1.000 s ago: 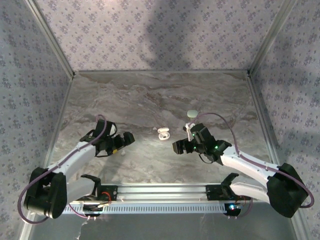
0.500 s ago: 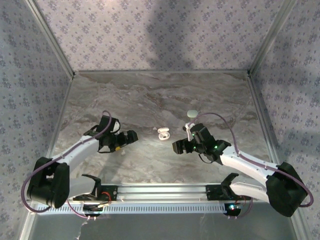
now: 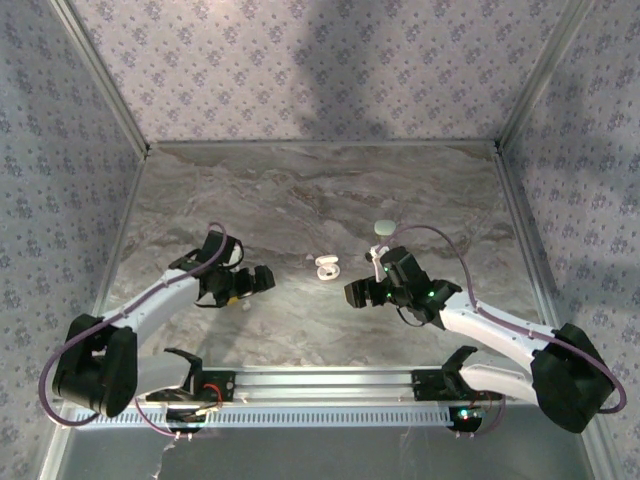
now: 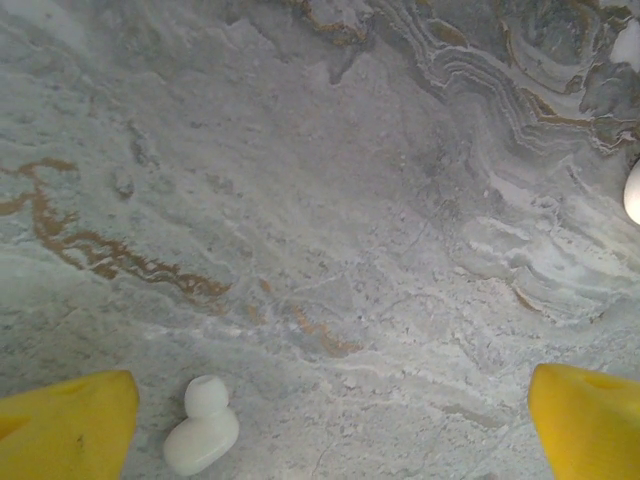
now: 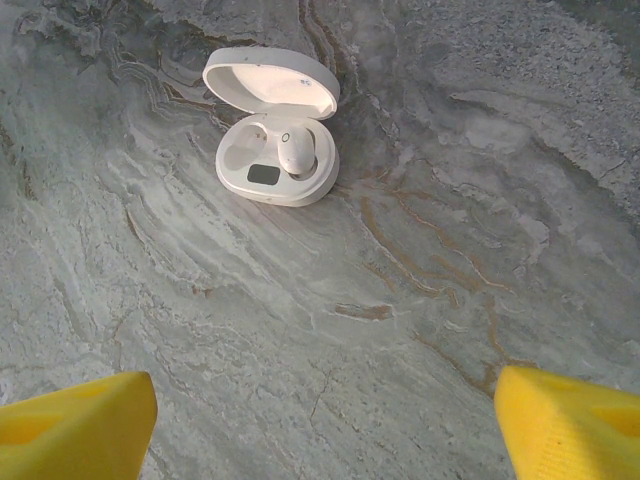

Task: Insert the wireless bluetooth earbuds into the charging case

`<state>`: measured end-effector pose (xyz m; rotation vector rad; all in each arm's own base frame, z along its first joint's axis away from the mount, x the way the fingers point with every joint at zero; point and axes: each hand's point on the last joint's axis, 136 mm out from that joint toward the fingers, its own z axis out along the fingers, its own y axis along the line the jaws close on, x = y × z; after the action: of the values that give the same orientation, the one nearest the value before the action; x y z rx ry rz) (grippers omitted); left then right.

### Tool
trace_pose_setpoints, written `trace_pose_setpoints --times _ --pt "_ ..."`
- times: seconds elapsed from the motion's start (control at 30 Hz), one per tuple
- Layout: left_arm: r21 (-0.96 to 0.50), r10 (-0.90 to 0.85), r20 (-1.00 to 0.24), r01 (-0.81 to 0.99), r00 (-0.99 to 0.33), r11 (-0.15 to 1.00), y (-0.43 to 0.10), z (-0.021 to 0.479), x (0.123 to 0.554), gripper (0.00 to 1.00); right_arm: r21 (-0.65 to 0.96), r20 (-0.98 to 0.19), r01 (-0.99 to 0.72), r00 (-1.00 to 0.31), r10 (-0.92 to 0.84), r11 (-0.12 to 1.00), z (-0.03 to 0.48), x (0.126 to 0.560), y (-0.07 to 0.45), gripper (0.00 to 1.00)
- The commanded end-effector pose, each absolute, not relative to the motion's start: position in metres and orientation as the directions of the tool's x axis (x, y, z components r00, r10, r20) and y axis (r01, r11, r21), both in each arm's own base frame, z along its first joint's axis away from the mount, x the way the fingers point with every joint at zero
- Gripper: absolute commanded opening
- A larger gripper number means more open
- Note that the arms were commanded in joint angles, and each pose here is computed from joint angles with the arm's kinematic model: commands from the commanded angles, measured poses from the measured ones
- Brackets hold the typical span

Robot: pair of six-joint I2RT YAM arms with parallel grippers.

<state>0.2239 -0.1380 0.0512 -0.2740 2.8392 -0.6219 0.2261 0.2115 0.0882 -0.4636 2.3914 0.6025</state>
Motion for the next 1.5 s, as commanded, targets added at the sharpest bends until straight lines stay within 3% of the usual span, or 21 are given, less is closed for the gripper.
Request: trace_pose_setpoints --times 0.0,0.9,1.2,1.47 --pt "-0.392 -0.198 -0.180 -0.114 -0.964 0.913 -0.134 0.056 0.223 1.00 0.297 -0.645 -0.467 -0.741 -0.185 0.833 0.087 0.226 0.211 0.89" --pt "-0.458 -0.065 -0.128 0.001 -0.990 0.889 -0.186 0.051 0.226 1.00 0.279 -0.643 -0.464 -0.741 -0.195 0.841 0.085 0.227 0.210 0.89" --pt "-0.419 -0.175 -0.261 -0.052 -0.949 0.906 -0.160 0.081 0.235 1.00 0.275 -0.648 -0.466 -0.736 -0.196 0.841 0.087 0.226 0.209 0.90" --pt "-0.487 -0.360 -0.225 -0.215 -0.905 0.846 -0.137 0.083 0.204 1.00 0.272 -0.655 -0.460 -0.732 -0.187 0.845 0.089 0.226 0.207 0.90"
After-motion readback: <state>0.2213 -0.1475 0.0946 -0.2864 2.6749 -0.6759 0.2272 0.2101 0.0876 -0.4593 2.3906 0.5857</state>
